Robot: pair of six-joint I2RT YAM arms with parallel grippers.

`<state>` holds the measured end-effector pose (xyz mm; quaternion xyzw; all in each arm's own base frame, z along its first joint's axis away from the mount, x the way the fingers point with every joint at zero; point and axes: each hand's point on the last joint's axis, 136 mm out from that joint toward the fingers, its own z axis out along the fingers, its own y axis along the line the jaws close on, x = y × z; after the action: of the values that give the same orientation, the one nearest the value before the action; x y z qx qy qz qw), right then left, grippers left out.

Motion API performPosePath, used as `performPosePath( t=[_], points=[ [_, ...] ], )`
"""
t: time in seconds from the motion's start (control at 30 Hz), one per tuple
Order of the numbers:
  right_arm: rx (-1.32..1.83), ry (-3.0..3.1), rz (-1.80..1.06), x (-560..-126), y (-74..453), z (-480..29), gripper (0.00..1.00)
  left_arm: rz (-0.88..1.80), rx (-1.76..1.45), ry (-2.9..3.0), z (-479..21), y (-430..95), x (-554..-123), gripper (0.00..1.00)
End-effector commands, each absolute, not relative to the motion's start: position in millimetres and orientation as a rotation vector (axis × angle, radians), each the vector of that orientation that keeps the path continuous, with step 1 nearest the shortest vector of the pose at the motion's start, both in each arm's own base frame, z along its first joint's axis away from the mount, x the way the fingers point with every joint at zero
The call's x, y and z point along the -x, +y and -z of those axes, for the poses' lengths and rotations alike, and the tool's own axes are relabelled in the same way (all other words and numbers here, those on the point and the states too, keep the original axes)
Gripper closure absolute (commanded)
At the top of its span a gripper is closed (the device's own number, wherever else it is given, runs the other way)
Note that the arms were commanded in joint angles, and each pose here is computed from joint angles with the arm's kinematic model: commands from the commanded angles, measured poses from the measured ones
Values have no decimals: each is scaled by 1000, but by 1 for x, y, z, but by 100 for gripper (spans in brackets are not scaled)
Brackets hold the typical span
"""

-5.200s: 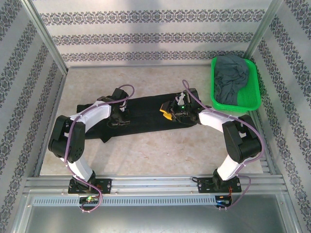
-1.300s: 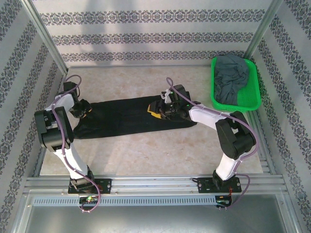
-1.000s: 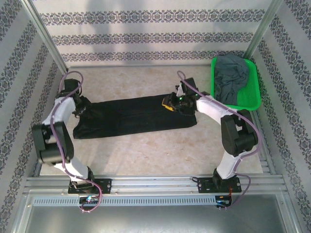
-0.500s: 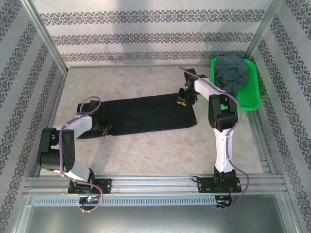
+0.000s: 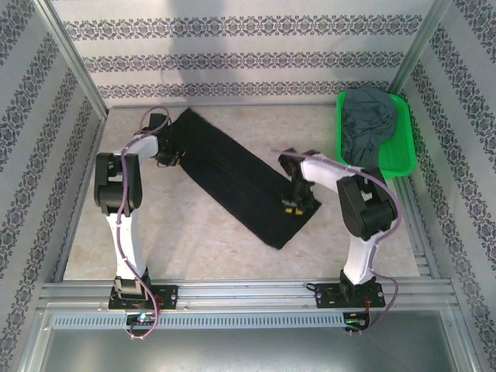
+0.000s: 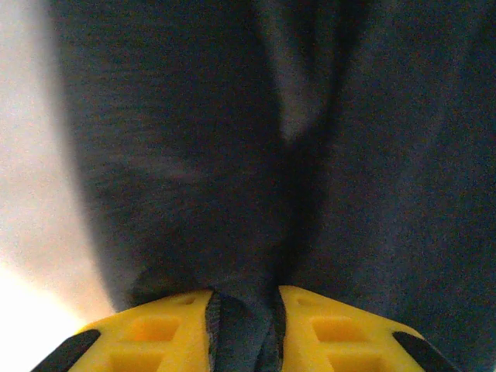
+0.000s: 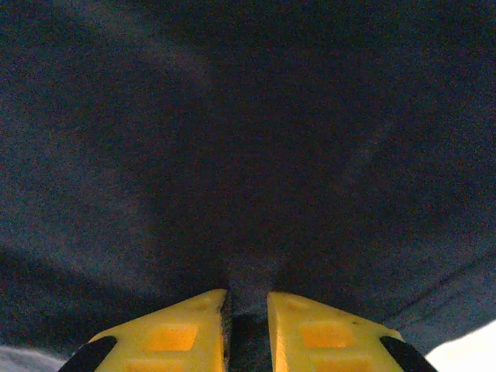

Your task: Fold and stack the t-shirts

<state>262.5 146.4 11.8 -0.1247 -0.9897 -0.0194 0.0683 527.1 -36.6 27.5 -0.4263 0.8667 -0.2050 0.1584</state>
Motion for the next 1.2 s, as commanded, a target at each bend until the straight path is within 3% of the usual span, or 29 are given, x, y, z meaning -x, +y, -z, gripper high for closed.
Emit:
performPosePath(
  t=[0.0, 0.17, 0.37, 0.5, 0.63, 0.77, 1.0, 1.17],
  points=[
    [456, -2868, 52, -204, 164, 10, 78, 647, 1115, 2609, 3, -80, -538, 72],
    [434, -2830, 245, -179, 233, 17, 77, 793, 1011, 2604, 12, -150, -573, 72],
    [488, -2828, 510, -203, 293, 3, 74, 969, 867, 2546, 2, -212, -620, 68],
    [499, -2919, 563, -218, 286, -30, 66, 986, 734, 2455, -53, -218, -639, 59],
    [554, -3003, 570, -218, 250, -53, 61, 886, 678, 2399, -114, -201, -622, 45],
    [569, -3061, 522, -204, 207, -56, 59, 860, 727, 2369, -145, -181, -562, 43],
    [508, -3008, 548, -174, 192, -39, 55, 856, 814, 2723, -79, -172, -370, 51],
    [430, -2964, 508, -160, 208, -30, 55, 812, 765, 2998, -50, -173, -244, 50]
  ],
)
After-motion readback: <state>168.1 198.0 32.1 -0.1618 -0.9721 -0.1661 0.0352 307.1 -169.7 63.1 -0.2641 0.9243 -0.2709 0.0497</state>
